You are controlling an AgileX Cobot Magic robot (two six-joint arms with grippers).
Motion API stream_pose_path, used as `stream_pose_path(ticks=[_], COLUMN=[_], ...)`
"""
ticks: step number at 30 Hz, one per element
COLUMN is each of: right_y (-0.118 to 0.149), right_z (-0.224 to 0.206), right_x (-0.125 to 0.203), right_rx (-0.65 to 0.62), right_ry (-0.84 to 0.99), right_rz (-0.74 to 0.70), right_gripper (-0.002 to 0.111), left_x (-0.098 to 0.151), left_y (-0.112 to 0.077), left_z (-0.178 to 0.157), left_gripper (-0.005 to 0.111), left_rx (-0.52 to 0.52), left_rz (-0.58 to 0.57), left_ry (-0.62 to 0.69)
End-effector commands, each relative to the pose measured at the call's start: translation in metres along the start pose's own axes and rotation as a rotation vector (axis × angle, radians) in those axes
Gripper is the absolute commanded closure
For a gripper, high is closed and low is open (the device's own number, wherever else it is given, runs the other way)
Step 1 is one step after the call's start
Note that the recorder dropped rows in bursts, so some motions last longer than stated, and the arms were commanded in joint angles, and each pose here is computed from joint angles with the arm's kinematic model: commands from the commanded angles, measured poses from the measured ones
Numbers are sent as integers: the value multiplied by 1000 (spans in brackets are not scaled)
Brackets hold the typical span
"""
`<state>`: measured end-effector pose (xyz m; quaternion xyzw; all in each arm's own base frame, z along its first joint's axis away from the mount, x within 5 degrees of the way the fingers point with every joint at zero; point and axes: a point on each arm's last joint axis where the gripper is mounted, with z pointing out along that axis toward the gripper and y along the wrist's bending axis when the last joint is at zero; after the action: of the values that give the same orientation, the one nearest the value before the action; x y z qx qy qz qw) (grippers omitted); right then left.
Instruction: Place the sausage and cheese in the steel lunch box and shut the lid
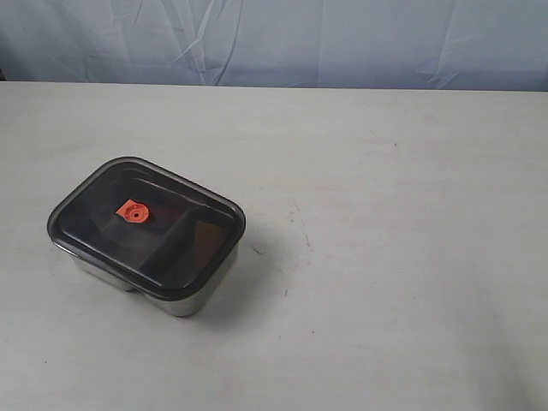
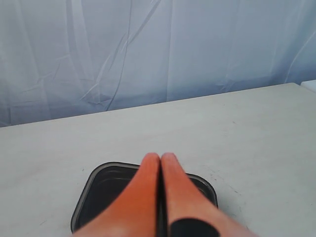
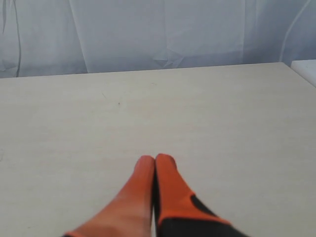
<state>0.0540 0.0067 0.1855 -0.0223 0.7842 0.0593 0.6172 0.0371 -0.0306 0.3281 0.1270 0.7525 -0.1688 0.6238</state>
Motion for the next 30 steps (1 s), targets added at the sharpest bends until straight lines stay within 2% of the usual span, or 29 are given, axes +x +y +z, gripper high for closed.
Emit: stream_pose_path(ticks=[1,5,10,14,21,30], right_y=[-1,-1,0,0,0,-1], right_z=[0,0,0,0,0,0], right_x=[0,0,0,0,0,0], right_rx=[9,9,7,7,6,8], right_ry=[-10,-10,-12,-12,-12,-12], right_rz=[-11,-11,-5,-5,-3,-8], right_gripper=[109,109,109,109,109,109], left_x=[11,43,86,114,142,139], left_y=[3,13,23,30,37,40], left_z=[3,6,11,21,30,29], left_gripper=[107,107,107,107,107,107], left_rx=[-19,-95,-189,-243,-272,-300], left_rz=[26,98,-33,-89,-84,-15], left_ry=[7,54,-3,49,82,55])
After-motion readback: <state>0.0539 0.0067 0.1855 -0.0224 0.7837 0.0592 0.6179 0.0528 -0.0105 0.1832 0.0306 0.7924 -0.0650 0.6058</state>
